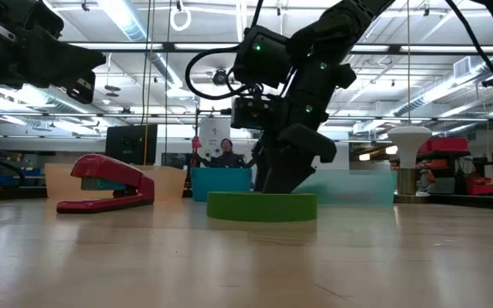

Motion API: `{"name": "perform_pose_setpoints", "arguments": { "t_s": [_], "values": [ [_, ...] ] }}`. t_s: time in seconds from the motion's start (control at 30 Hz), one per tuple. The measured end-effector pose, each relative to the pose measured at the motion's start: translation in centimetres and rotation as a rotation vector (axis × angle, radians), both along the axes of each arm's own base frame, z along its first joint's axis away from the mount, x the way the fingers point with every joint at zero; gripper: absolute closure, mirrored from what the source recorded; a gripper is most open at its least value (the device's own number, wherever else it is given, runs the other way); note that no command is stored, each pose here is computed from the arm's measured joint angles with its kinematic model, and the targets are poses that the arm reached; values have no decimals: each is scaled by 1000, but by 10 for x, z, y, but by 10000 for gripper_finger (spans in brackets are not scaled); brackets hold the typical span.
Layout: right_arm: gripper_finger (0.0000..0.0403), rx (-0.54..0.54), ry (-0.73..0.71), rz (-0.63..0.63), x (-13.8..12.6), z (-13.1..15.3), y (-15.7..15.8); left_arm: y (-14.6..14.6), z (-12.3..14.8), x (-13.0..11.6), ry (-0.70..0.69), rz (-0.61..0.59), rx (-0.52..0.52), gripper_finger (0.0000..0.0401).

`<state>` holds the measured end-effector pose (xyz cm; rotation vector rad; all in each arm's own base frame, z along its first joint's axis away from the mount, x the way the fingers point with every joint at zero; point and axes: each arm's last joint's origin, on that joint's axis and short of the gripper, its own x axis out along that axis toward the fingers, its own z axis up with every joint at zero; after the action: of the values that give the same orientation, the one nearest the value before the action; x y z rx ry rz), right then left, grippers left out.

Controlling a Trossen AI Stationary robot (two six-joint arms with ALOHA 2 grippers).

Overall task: Pick and place Stapler, Stapler remover, tape
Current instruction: Put the green tape into the light green bin

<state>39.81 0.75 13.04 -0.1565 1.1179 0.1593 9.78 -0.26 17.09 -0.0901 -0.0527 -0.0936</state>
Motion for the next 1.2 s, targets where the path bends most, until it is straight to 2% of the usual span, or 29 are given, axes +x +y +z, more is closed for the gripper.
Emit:
{"name": "perform_pose_setpoints", "arguments": {
  "t_s": [0.17,0.63,0.93,1.2],
  "values": [
    [210,6,-3,-16,0,0,-2,0,0,0,0,0,0,398],
    [304,22,-38,-71,4,2,-9,0,0,0,0,0,0,398],
    [310,37,-87,-135,5,10,-19,0,0,0,0,0,0,398],
    [312,-13,-186,-268,-1,44,-52,0,0,0,0,0,0,398]
  ]
}}
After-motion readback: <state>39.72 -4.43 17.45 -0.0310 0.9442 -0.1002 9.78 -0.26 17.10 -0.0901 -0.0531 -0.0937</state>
